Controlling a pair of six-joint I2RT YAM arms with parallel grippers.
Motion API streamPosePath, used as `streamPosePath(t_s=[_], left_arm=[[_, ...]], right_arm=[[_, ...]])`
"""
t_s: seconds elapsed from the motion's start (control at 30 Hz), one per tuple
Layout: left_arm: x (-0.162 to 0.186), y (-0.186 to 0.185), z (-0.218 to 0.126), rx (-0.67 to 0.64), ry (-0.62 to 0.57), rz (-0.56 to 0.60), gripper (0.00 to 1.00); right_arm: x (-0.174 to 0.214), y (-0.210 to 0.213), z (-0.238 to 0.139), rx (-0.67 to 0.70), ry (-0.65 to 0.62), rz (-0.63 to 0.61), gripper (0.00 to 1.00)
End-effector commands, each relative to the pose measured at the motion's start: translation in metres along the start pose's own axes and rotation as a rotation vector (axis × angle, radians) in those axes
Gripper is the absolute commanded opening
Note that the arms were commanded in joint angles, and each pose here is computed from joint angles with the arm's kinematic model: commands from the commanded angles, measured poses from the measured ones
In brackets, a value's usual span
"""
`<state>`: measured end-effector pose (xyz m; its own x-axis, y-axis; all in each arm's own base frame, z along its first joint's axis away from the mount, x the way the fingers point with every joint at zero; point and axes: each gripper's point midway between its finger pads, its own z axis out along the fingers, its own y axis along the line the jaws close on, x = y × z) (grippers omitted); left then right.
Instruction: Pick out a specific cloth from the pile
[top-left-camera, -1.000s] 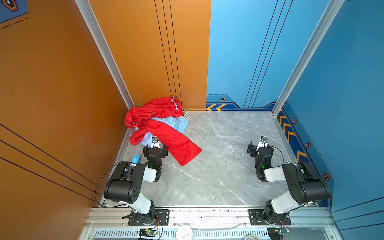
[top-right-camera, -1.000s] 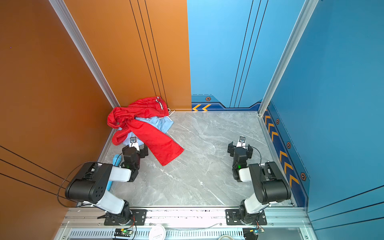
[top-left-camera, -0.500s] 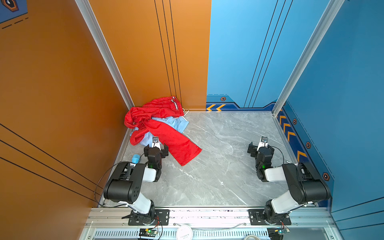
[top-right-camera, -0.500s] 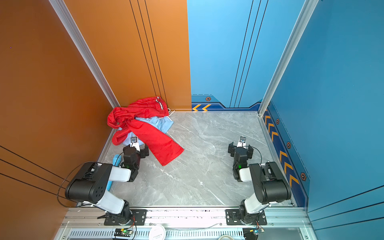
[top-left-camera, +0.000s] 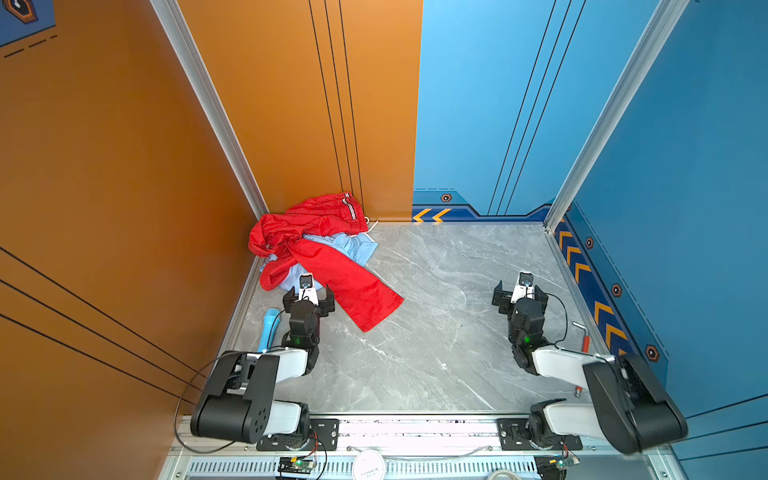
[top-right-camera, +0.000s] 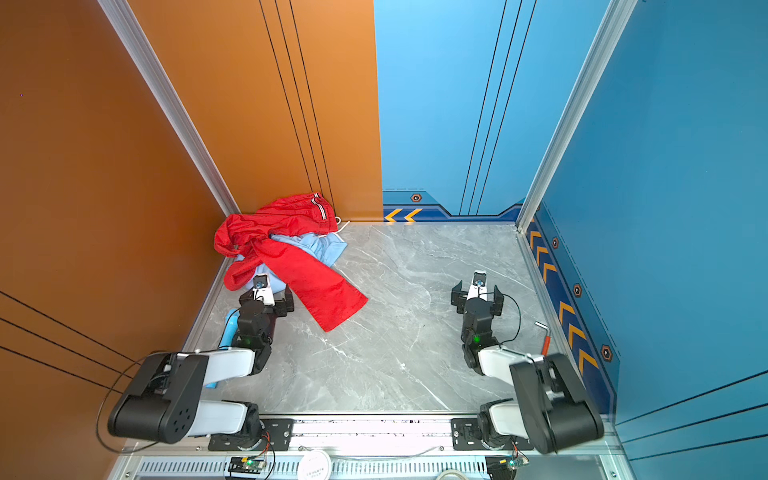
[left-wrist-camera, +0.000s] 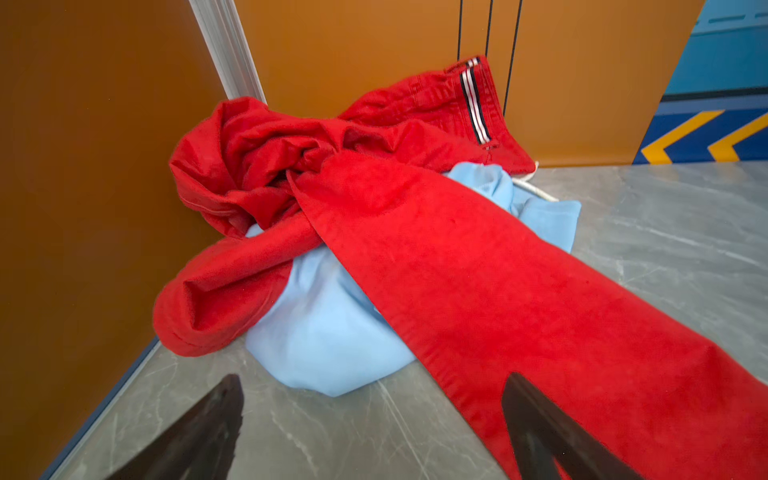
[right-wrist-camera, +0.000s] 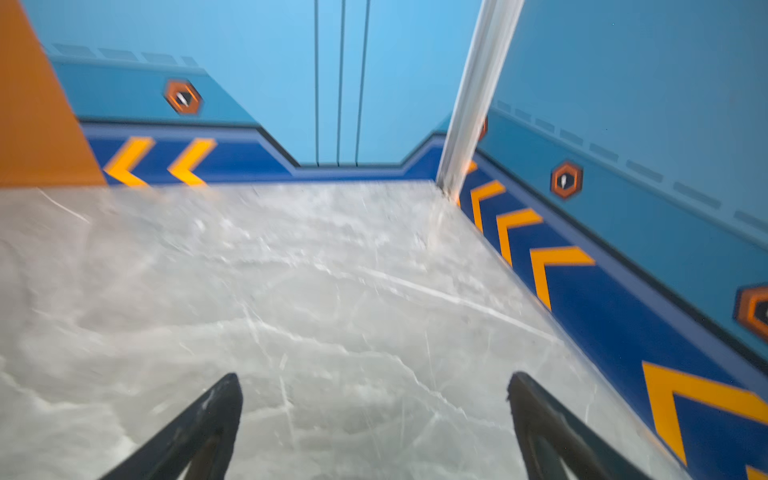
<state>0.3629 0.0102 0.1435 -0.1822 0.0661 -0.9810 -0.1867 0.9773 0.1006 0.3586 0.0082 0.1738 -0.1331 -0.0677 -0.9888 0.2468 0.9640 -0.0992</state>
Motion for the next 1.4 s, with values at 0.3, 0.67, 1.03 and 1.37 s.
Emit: streamPosePath(t_s=[0.3, 0.67, 1.03, 1.37], left_arm=[[-0.032, -0.033, 0.015, 0.141, 0.469, -0.269, 0.94], [0.031, 0.026, 0.042, -0.215, 0.814, -0.114, 0.73], [0.065, 0.058, 0.066, -0.337, 0.912, -0.123, 0.73], [0.081, 0.05, 0.095, -0.288, 0.956, -0.205, 0.71]], right_arm=[[-0.092, 0.251, -0.105, -0.599, 0.083, -0.251, 1.0], [0.028, 0.385, -0.207, -1.08, 0.132, -0.317, 1.0], [0.019, 0.365, -0.178, -1.102, 0.167, -0.175, 1.0], [0.019, 0.361, -0.175, -1.093, 0.158, -0.184, 1.0]])
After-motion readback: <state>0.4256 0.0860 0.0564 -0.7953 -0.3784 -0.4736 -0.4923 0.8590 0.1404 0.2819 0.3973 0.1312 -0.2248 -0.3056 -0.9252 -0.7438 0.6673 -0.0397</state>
